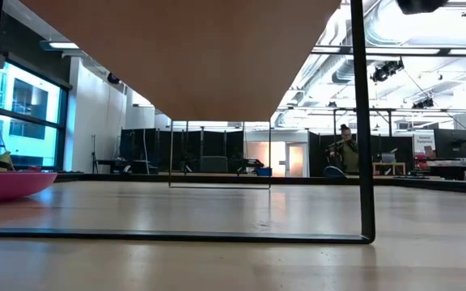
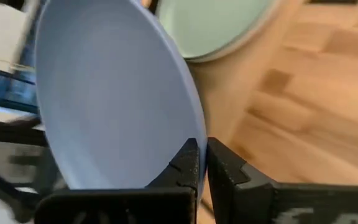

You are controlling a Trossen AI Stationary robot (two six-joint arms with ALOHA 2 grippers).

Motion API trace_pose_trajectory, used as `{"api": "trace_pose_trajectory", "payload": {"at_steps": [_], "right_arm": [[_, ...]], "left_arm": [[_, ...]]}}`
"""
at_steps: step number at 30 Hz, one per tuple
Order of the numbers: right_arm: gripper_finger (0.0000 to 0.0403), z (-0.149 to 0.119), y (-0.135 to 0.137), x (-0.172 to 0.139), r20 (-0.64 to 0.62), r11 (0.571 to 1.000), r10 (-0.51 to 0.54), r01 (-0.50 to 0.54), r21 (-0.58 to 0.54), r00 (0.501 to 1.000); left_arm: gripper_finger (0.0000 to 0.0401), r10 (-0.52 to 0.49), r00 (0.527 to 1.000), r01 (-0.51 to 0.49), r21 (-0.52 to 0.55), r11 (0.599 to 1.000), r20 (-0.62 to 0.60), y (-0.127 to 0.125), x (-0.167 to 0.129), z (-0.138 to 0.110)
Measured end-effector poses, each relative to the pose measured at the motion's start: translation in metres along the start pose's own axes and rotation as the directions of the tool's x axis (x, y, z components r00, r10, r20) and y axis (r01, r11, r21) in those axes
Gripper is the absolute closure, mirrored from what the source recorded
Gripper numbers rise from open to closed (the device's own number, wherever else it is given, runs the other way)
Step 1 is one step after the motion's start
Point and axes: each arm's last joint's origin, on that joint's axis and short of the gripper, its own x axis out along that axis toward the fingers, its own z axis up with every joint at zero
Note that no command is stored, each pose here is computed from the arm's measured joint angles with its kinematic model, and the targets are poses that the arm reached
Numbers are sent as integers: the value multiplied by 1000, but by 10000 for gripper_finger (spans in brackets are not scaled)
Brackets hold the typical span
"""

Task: Place and stack plates onto a shelf
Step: Stack the blue plate on top of the green plate on the shelf

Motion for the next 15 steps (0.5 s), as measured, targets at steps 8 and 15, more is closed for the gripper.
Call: {"api": "trace_pose_trajectory", "payload": {"at_steps": [8,15], "right_arm": [[403,-6,15,37,30,986,67,-71,149,997],[403,-17,17,54,-14,973,70,-65,221,997]], "left_arm": [[401,38,999,-38,45,998,11,1,0,0],[401,50,999,-50,45,998,14,1,0,0]]}}
